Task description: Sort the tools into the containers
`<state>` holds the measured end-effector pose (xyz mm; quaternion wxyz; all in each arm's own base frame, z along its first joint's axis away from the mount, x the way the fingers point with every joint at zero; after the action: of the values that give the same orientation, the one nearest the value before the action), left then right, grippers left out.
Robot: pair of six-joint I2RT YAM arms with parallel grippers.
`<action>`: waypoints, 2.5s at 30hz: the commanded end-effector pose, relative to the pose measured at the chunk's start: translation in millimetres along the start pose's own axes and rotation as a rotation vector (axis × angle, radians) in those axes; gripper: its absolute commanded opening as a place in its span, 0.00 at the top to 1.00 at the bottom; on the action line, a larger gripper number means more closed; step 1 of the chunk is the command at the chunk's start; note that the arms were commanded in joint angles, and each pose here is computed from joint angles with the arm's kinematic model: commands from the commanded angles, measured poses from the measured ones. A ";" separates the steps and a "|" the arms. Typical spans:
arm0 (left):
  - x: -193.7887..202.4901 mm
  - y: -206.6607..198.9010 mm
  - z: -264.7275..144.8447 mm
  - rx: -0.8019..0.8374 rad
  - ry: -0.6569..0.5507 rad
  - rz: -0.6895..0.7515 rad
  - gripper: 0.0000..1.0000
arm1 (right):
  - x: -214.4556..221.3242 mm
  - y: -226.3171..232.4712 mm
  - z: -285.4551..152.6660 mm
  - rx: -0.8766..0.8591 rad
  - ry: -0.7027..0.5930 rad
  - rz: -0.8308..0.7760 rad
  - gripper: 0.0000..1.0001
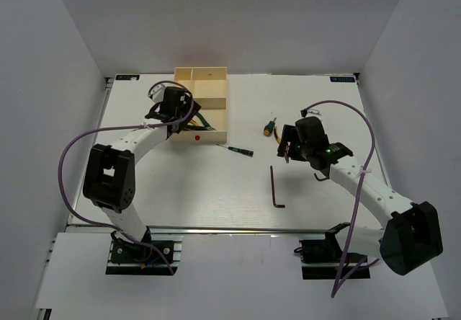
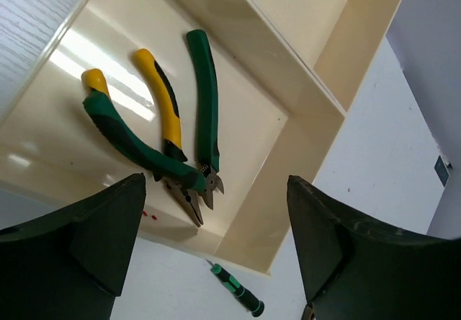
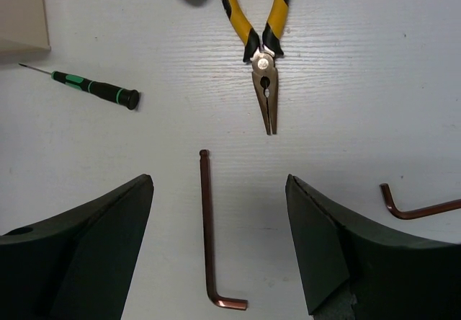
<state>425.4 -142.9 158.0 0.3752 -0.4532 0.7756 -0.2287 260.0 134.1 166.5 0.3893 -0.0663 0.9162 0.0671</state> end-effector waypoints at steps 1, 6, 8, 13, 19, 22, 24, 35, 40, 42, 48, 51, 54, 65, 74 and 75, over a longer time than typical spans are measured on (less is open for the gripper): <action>-19.3 -33.2 -37.6 0.096 -0.068 0.079 0.11 | -0.2 -6.0 5.8 0.046 -0.013 -0.003 0.20; -27.7 -39.3 -64.5 0.106 -0.030 0.315 0.05 | -2.3 -12.0 11.7 0.094 -0.010 -0.037 0.23; -28.9 -32.5 -72.3 0.088 -0.018 0.376 0.04 | -1.9 -12.3 17.5 0.097 -0.001 -0.057 0.25; -35.4 -1.6 -111.1 0.083 -0.027 0.521 0.03 | 5.5 -13.8 39.0 0.120 0.062 -0.095 0.29; -33.9 30.8 -156.5 0.163 -0.011 0.582 0.02 | 5.4 -13.3 69.6 0.145 0.142 -0.118 0.32; -30.6 45.3 -169.5 0.200 -0.008 0.616 0.02 | 1.7 -10.7 84.3 0.135 0.162 -0.133 0.33; -27.4 57.3 -169.5 0.190 -0.001 0.639 0.02 | -0.1 -12.7 95.8 0.143 0.193 -0.139 0.34; -19.8 73.0 -166.0 0.175 0.028 0.649 0.02 | 7.8 -17.8 128.4 0.133 0.286 -0.123 0.41; -20.1 74.5 -167.6 0.176 0.023 0.646 0.02 | 18.8 -22.1 134.9 0.131 0.319 -0.105 0.45; -20.2 74.5 -167.3 0.178 0.020 0.644 0.02 | 24.8 -22.6 137.6 0.128 0.335 -0.103 0.49; -20.7 76.4 -164.7 0.157 0.018 0.643 0.02 | 36.5 -29.1 139.9 0.141 0.350 -0.086 0.68; -19.0 76.5 -164.0 0.167 0.024 0.643 0.02 | 37.6 -34.3 137.2 0.161 0.351 -0.082 0.87; -16.1 75.8 -163.6 0.180 0.036 0.621 0.02 | 35.7 -38.6 133.2 0.181 0.345 -0.077 1.00; -4.0 36.6 -173.6 0.317 0.146 0.544 0.03 | 12.2 -49.2 87.2 0.246 0.213 -0.083 1.00; 20.4 6.2 -163.6 0.413 0.329 0.484 0.10 | -24.5 -24.3 48.5 0.066 0.068 -0.080 1.00; 22.1 1.8 -163.7 0.431 0.345 0.476 0.11 | -28.1 -21.3 45.4 0.049 0.052 -0.083 1.00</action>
<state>286.5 -141.2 226.3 0.3728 -0.1450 0.8629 -0.3088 310.8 111.5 126.0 0.3254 -0.0809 0.9420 -0.0110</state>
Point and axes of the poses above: each gripper's point midway between its finger pads, its own z axis out along the fingers, its own y axis along the line the jaws close on, x = y × z, the point moved 5 cm from there along -z, back along the fingers, and after that the axes turned 13 degrees about -z, right-handed, at the moved point
